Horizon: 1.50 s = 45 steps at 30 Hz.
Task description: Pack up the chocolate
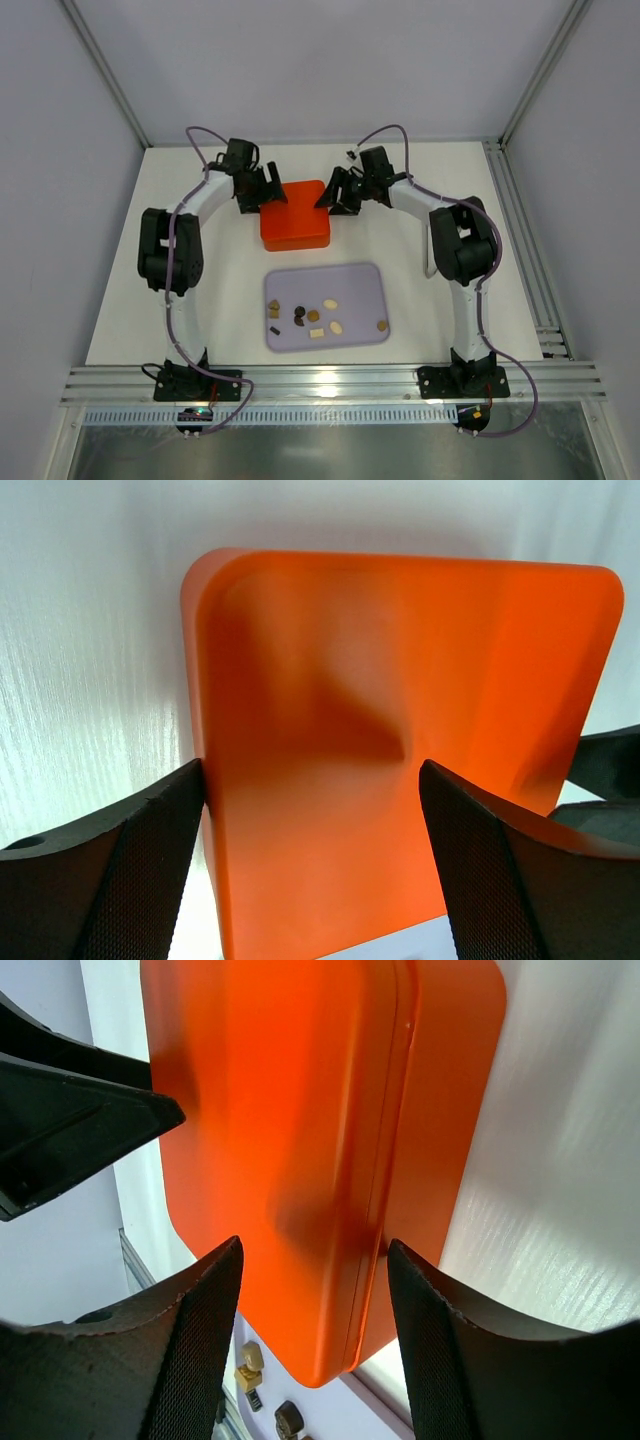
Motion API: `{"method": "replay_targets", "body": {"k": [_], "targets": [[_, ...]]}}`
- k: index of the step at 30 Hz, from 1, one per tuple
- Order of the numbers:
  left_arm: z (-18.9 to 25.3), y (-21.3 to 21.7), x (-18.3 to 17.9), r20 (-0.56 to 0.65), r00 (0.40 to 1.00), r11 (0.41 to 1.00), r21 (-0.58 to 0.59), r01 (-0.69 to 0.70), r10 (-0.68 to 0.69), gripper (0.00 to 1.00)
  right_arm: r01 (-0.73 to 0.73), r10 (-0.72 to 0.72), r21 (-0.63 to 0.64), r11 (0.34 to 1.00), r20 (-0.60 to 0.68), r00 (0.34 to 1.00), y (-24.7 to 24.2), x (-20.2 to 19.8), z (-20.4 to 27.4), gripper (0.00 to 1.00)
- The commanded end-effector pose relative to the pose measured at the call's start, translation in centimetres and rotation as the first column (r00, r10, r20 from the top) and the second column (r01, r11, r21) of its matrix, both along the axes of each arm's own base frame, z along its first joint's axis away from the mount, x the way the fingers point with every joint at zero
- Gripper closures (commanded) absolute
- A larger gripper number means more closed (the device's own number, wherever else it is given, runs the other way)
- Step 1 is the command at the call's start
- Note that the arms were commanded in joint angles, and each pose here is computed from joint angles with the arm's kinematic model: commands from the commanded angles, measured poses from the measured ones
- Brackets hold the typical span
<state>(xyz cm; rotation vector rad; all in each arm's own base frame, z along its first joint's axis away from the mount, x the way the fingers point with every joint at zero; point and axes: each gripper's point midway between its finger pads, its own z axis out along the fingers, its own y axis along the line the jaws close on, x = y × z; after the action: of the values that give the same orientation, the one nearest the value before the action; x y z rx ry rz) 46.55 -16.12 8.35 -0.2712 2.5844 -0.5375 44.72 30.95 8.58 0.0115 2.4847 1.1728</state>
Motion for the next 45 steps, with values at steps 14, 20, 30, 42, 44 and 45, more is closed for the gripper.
{"method": "replay_targets", "body": {"k": [14, 20, 30, 42, 44, 45], "targets": [[-0.3, -0.3, 0.0, -0.038, 0.999, 0.992, 0.121, 0.038, -0.034, 0.16, -0.030, 0.034, -0.064, 0.997, 0.074, 0.997, 1.1, -0.2, 1.4, 0.47], [-0.8, -0.1, -0.5, -0.077, 0.996, 0.981, 0.185, 0.057, -0.043, 0.16, -0.039, 0.044, -0.069, 0.997, 0.072, 0.996, 1.6, -0.6, 1.2, 0.47], [-1.4, -0.1, -0.8, -0.116, 0.991, 0.970, 0.228, 0.086, -0.061, 0.16, -0.041, 0.046, -0.088, 0.995, 0.063, 0.997, 1.8, -0.7, 0.6, 0.50], [-4.2, 0.3, -2.2, -0.204, 0.978, 0.956, 0.272, 0.108, -0.053, 0.16, -0.036, 0.036, -0.071, 0.997, -0.009, 0.999, 2.0, -2.2, -2.0, 0.55], [-4.7, 0.3, -2.6, -0.222, 0.974, 0.955, 0.273, 0.115, -0.054, 0.16, -0.038, 0.037, -0.070, 0.997, -0.012, 0.999, 2.2, -2.5, -2.2, 0.55], [-5.2, 0.3, -2.8, -0.233, 0.971, 0.953, 0.277, 0.119, -0.054, 0.16, -0.034, 0.033, -0.064, 0.997, -0.018, 0.999, 2.2, -2.7, -2.5, 0.55]]}}
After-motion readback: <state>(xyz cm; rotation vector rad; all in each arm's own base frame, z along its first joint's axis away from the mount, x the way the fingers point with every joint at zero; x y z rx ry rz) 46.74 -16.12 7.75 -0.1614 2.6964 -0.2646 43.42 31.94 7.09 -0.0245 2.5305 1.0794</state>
